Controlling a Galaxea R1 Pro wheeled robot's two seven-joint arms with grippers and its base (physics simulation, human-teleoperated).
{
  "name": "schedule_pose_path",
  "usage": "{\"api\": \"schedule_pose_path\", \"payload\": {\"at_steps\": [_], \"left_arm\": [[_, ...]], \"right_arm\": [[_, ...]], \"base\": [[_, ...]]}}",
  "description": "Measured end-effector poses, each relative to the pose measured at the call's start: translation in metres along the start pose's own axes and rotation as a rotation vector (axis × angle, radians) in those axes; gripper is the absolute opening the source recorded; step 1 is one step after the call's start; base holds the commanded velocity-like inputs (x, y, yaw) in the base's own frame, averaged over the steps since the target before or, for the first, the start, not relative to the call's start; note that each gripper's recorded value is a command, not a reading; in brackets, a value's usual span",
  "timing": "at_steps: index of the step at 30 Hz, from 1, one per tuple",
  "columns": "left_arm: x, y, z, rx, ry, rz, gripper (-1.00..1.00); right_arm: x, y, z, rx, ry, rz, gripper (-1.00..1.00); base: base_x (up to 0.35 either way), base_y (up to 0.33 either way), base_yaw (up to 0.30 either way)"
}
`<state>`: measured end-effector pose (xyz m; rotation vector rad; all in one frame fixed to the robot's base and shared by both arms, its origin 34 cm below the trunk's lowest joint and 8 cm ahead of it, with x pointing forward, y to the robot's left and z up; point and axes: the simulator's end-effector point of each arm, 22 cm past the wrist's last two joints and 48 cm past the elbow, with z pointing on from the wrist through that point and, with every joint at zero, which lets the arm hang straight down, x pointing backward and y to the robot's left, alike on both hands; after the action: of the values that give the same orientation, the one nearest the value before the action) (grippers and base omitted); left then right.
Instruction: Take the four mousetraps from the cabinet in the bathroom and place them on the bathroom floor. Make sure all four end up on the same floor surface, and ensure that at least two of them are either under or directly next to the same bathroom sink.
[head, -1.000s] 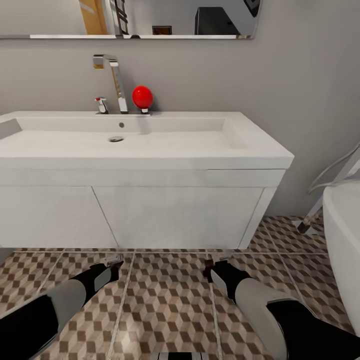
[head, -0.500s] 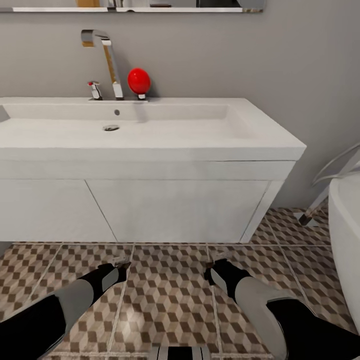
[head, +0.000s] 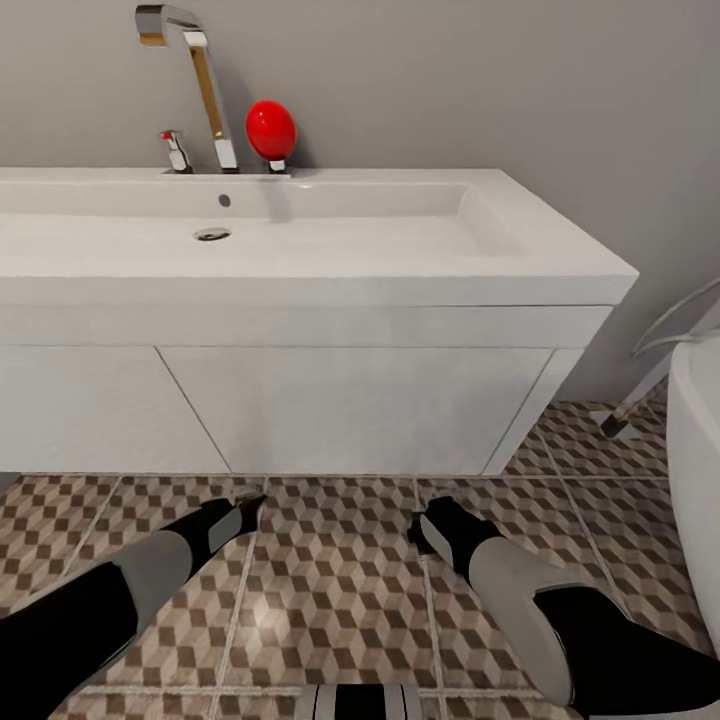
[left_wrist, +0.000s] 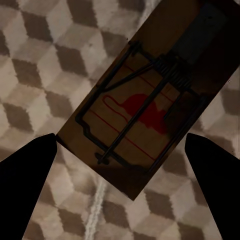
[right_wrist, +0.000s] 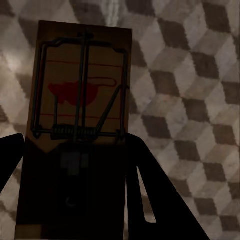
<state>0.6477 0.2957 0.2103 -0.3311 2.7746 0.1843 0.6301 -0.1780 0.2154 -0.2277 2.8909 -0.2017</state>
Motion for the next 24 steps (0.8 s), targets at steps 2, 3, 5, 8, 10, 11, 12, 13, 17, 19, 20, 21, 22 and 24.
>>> {"api": "schedule_pose_path", "payload": {"at_steps": [2,3,5,8,10,11,12,13,17,19,20,21,22,24], "left_arm": [[-0.003,0.002,0.000,-0.001,-0.011,0.000,-1.00],[-0.004,0.002,0.000,-0.001,-0.013,-0.001,-1.00],[-0.004,0.002,0.000,-0.001,-0.016,-0.001,-1.00],[-0.004,0.002,0.000,0.000,-0.017,-0.002,-1.00],[-0.005,0.005,0.000,-0.002,-0.019,-0.001,-1.00],[-0.005,0.007,0.001,-0.005,-0.019,-0.001,-1.00],[-0.006,0.010,0.001,-0.007,-0.020,-0.004,-1.00],[-0.006,0.011,0.001,-0.008,-0.020,-0.005,-1.00],[-0.006,0.018,0.002,-0.018,-0.019,-0.014,-1.00],[-0.006,0.019,0.003,-0.022,-0.021,-0.015,-1.00],[-0.006,0.019,0.003,-0.022,-0.022,-0.016,-1.00],[-0.006,0.019,0.003,-0.022,-0.022,-0.016,-1.00],[-0.006,0.020,0.003,-0.023,-0.022,-0.016,-1.00],[-0.006,0.020,0.003,-0.023,-0.022,-0.016,-1.00]], "right_arm": [[-0.008,0.000,0.000,0.000,-0.034,0.007,-1.00],[-0.011,0.000,0.000,-0.001,-0.052,0.012,-1.00],[-0.015,0.000,0.000,-0.002,-0.068,0.016,-1.00],[-0.016,0.000,0.000,-0.002,-0.075,0.018,-1.00],[-0.016,0.000,-0.001,-0.002,-0.076,0.018,-1.00],[-0.016,0.000,-0.001,-0.002,-0.076,0.018,-1.00],[-0.016,0.000,-0.001,-0.002,-0.077,0.019,-1.00],[-0.016,0.000,-0.001,-0.002,-0.077,0.019,-1.00],[-0.016,0.000,0.000,-0.002,-0.075,0.018,-1.00],[-0.016,0.001,0.000,-0.004,-0.077,0.019,-1.00],[-0.017,0.002,-0.001,-0.011,-0.081,0.019,-1.00],[-0.018,0.004,-0.001,-0.017,-0.087,0.020,-1.00],[-0.020,0.006,0.000,-0.028,-0.100,0.023,-1.00],[-0.021,0.008,0.000,-0.034,-0.112,0.025,-1.00]], "base": [[0.000,0.000,0.000],[0.000,0.000,0.000],[0.000,0.000,0.000],[0.051,0.000,0.000],[0.239,0.000,0.000],[0.299,0.000,0.000],[0.307,0.000,0.000],[0.303,0.000,0.000],[0.192,0.000,0.000],[0.033,0.000,0.000],[0.012,0.000,0.000],[0.005,0.000,0.000],[0.003,0.000,0.000],[0.001,0.000,0.000]]}}
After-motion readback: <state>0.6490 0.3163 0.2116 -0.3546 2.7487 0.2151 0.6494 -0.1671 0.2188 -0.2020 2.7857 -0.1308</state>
